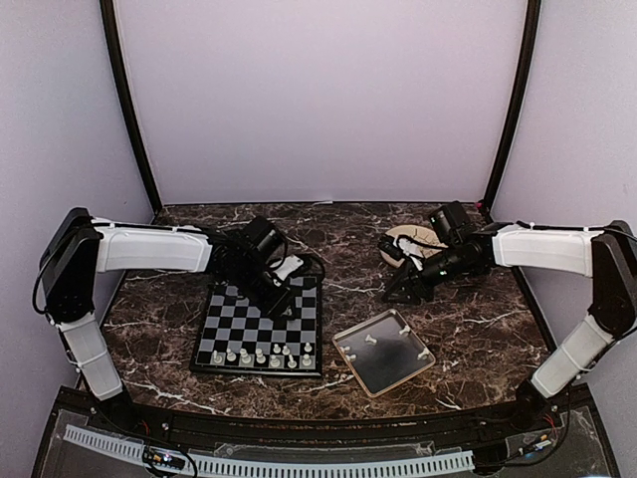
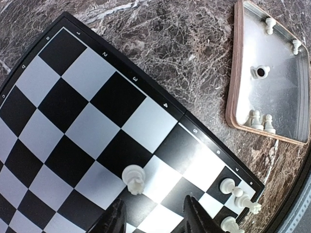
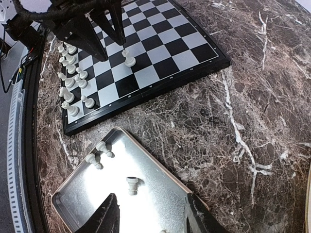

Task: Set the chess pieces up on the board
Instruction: Pick up the rook from the chessboard.

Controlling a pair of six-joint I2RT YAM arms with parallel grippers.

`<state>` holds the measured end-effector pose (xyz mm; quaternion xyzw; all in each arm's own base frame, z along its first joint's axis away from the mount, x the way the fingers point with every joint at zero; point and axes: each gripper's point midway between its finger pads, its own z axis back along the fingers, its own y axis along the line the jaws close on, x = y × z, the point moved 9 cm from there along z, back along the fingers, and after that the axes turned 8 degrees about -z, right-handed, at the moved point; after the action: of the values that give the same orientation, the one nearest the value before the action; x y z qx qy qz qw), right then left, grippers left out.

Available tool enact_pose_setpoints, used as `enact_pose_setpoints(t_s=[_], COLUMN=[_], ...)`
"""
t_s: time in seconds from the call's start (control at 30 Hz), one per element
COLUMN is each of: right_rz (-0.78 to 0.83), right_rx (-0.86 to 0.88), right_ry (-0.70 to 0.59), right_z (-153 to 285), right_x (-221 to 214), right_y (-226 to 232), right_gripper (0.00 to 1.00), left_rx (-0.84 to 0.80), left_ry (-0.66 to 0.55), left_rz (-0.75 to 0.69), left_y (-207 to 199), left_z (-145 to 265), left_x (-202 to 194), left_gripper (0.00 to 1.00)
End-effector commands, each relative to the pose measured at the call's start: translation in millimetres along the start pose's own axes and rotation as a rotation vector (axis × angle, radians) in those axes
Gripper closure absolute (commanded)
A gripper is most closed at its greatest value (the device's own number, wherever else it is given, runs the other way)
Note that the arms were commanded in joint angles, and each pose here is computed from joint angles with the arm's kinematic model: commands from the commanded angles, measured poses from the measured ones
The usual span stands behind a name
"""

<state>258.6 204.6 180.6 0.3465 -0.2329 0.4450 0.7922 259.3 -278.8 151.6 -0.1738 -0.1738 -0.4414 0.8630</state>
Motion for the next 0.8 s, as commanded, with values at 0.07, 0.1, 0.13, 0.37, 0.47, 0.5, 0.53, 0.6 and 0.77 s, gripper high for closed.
enact_pose_setpoints(t_s=[0.07,0.1,0.13,0.37,0.47,0.5,0.53,0.6,0.77], right_rz=[0.055,0.054,0.052,0.051,0.048,0.045,0.046,0.046,0.044], right_rx=[0.028,0.031,0.033,0.041,0.047,0.050,0.049,0.049,0.049], right_ry=[-0.076,-0.076,-0.074,-0.069,-0.067,-0.065,-0.065,-0.065,-0.063], right_z=[5,4,3,1,0,-1,-1,-1,-1], right_x=[8,8,7,7,6,5,6,5,5], right_y=[0,0,0,-1,-2,-2,-2,-2,-2], right_gripper=[0.54,0.54,0.54,0.54,0.54,0.54,0.54,0.54,0.55], left_rx=[0.006,0.010,0.013,0.054,0.048,0.046,0.045,0.042,0.036], left_ry=[0.051,0.052,0.054,0.058,0.055,0.057,0.054,0.052,0.060], left_rz=[-0.013,-0.013,-0.012,-0.003,-0.003,-0.004,-0.005,-0.006,-0.010], left_y=[0,0,1,6,7,7,8,8,7], left_z=[-4,-6,-7,-16,-20,-22,-23,-24,-23], left_x=[4,5,5,10,14,15,17,19,19], left_gripper=[0.57,0.57,0.58,0.63,0.69,0.71,0.72,0.76,0.85])
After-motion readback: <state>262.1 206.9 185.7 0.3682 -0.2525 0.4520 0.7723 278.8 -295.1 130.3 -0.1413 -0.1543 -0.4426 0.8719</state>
